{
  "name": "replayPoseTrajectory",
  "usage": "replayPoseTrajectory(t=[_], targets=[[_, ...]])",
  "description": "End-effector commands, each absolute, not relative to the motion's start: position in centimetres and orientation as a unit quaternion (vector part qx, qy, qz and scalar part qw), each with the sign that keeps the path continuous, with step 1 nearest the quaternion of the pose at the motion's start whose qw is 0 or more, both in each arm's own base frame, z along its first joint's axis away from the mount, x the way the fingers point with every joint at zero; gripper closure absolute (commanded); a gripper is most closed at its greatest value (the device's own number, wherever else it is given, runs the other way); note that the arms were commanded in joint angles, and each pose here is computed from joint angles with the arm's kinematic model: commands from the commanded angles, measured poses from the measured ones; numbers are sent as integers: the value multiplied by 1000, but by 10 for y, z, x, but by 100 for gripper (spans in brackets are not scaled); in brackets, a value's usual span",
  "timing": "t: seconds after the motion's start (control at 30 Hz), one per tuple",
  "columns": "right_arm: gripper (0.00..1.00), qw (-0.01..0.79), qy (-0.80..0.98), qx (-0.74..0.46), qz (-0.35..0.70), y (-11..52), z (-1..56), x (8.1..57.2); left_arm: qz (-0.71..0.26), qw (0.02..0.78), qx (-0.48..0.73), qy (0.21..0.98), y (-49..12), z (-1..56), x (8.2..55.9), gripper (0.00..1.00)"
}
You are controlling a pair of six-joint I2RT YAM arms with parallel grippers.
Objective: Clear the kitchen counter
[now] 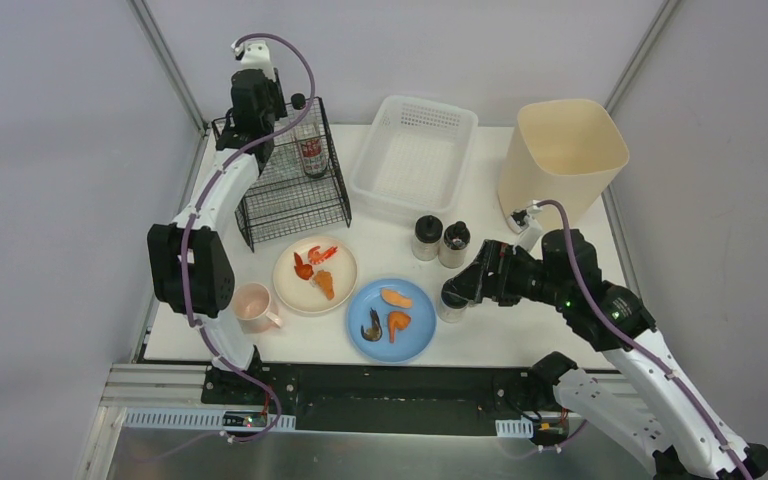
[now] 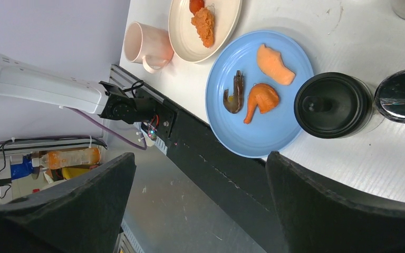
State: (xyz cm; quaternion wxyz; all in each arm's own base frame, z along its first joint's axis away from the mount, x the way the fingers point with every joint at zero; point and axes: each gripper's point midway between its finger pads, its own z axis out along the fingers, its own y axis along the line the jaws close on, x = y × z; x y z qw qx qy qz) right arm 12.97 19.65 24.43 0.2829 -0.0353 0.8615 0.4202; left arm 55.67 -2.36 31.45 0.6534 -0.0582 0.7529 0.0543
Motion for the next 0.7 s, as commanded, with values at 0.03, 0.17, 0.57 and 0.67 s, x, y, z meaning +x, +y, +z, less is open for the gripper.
replayPoseTrajectory(t=[0.03,0.17,0.57,0.67], targets=[[1,295,850,-55,433,202,253,131,27,713,-87,696,-21,371,543,100],[1,294,851,-54,432,202,252,131,29,707,-91,701,-20,358,544,100],[1,293,851,-51,432,201,251,131,34,701,-98,706,-16,335,537,74],[1,294,851,-49,433,201,251,130,31,702,-96,705,-17,334,535,50]])
